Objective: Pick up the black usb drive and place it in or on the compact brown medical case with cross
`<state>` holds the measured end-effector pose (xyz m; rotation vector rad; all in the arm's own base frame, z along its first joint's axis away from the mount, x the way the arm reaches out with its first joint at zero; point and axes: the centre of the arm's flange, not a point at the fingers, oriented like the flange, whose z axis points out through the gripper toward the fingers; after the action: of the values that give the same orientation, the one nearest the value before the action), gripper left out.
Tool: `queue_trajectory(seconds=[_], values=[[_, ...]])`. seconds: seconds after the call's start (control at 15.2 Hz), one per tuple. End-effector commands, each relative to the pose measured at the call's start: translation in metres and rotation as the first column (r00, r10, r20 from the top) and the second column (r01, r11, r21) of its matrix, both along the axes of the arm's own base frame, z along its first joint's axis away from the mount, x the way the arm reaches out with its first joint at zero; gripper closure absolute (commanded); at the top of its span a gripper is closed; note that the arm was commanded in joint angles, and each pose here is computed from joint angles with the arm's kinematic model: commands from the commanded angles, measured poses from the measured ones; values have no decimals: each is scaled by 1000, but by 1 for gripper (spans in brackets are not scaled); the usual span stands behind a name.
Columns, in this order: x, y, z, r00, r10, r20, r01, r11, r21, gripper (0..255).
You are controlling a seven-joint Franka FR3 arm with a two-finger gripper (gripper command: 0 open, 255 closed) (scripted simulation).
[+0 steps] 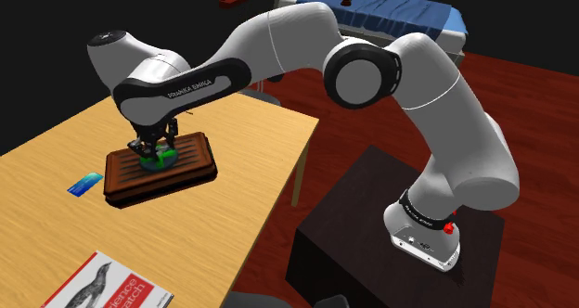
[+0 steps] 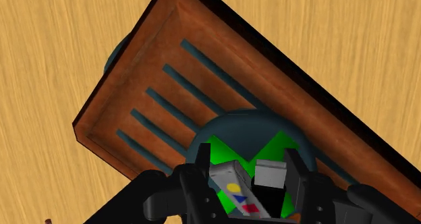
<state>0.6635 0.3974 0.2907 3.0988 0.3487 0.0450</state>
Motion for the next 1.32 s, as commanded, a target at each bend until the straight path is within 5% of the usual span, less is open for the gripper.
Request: queue_trajectory(seconds=[0.0, 0.66, 0.73, 1.06, 1.25], values=[[0, 1, -11, 1000, 0, 0, 0, 1000, 0, 255], [0, 1, -24, 1000, 0, 0, 0, 1000, 0, 255], [-1, 0, -26, 1000, 0, 0, 0, 1000, 0, 0], [0, 1, -24, 1000, 0, 0, 0, 1000, 0, 0], [-1, 2, 15, 1000, 0, 0, 0, 1000, 0, 0]])
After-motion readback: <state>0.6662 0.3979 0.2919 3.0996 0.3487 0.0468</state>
